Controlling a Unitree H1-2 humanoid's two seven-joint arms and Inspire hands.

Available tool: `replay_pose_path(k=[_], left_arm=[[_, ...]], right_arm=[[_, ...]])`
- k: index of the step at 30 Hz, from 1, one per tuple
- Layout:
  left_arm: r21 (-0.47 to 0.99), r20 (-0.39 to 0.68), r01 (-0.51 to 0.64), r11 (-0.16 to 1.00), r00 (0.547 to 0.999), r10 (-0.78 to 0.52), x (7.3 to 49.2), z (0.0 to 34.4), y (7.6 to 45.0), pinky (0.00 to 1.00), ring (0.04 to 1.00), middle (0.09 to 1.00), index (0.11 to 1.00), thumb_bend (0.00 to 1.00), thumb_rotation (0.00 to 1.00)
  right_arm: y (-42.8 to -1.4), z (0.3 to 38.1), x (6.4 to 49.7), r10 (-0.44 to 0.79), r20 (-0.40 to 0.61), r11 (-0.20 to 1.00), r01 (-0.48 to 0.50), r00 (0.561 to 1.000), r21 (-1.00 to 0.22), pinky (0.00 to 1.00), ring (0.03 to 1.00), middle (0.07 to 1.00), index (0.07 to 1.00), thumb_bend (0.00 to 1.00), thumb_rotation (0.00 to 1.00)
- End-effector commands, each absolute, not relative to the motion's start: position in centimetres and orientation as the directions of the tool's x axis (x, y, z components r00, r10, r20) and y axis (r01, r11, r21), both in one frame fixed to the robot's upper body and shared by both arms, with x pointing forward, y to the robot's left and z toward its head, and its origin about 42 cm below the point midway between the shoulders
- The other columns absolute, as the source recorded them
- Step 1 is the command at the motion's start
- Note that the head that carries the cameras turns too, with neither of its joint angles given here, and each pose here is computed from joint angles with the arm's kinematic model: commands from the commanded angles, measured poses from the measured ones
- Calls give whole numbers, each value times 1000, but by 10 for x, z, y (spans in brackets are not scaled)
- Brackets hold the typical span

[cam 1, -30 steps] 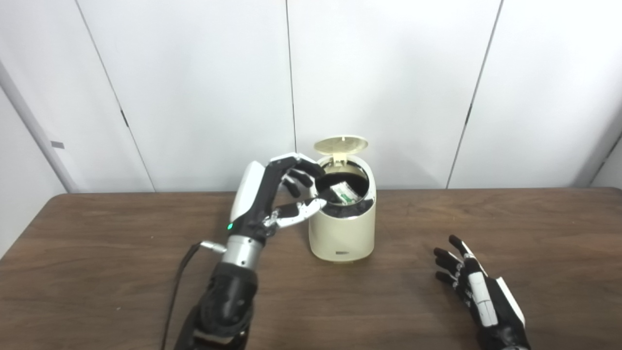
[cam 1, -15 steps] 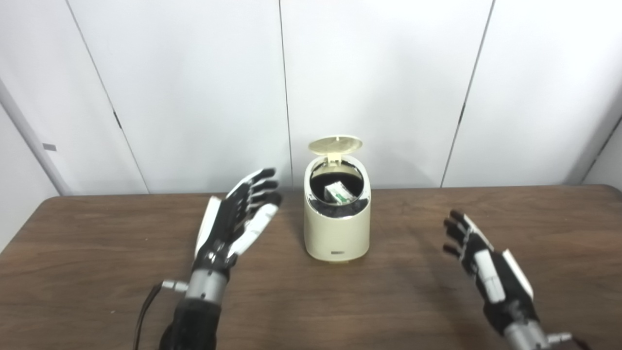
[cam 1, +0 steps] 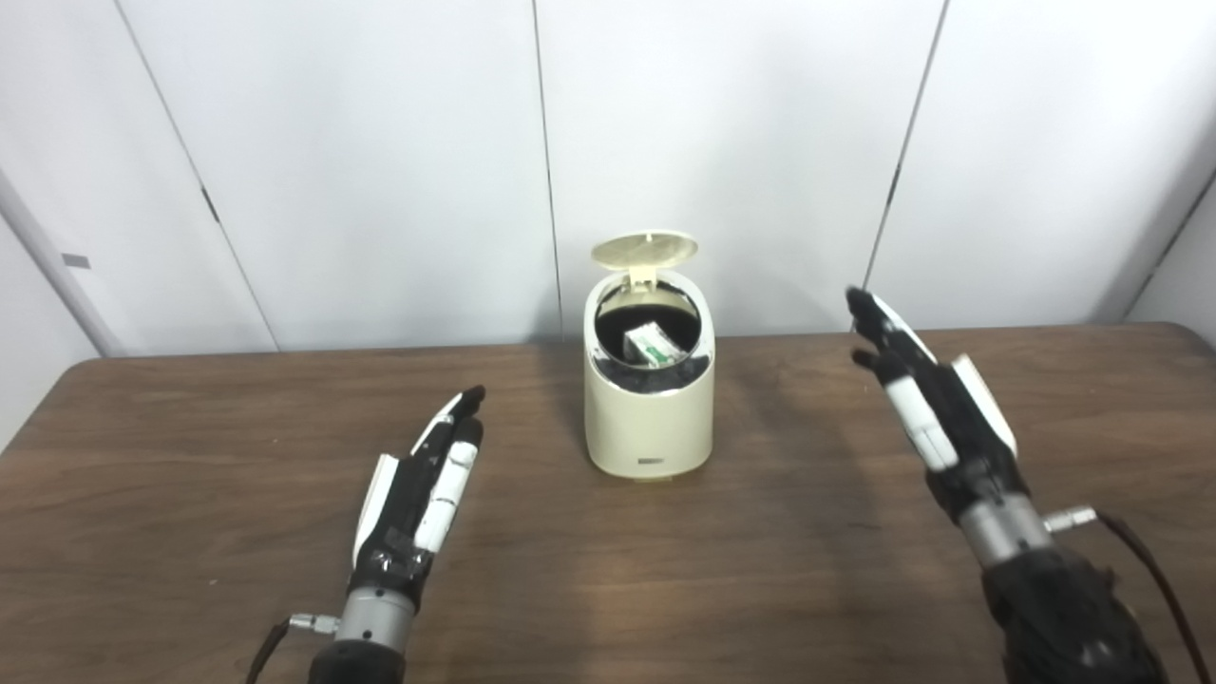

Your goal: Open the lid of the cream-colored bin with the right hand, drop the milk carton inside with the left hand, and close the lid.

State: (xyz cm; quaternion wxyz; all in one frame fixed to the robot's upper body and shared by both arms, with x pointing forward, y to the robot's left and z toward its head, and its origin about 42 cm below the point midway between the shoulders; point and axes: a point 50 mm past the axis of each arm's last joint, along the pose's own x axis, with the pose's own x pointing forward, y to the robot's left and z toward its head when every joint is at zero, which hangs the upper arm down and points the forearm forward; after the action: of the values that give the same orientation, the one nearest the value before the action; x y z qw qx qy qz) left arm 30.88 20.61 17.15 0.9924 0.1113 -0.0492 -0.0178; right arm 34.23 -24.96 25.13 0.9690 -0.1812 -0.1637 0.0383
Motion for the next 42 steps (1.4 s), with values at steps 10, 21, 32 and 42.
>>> replay_pose_path(k=[10,21,32,42], left_arm=[[98,91,35,995,995,-44,320,153,184,952,942,964,970,609,1000],[62,80,-21,998,997,16,324,141,178,1000,979,982,975,629,1000],[22,79,-1,1000,997,-1,325,143,172,1000,977,980,985,626,1000],[0,86,0,1000,996,0,325,144,170,969,933,958,971,619,1000]], right_arm=[[-216,327,385,206,419,871,29,884,-491,876,935,936,889,611,974],[-190,351,412,310,384,743,30,870,-669,825,900,924,901,601,1000],[-169,346,432,357,324,643,21,876,-765,843,939,951,820,598,999],[-163,338,436,391,315,580,34,865,-814,894,985,987,799,620,995]])
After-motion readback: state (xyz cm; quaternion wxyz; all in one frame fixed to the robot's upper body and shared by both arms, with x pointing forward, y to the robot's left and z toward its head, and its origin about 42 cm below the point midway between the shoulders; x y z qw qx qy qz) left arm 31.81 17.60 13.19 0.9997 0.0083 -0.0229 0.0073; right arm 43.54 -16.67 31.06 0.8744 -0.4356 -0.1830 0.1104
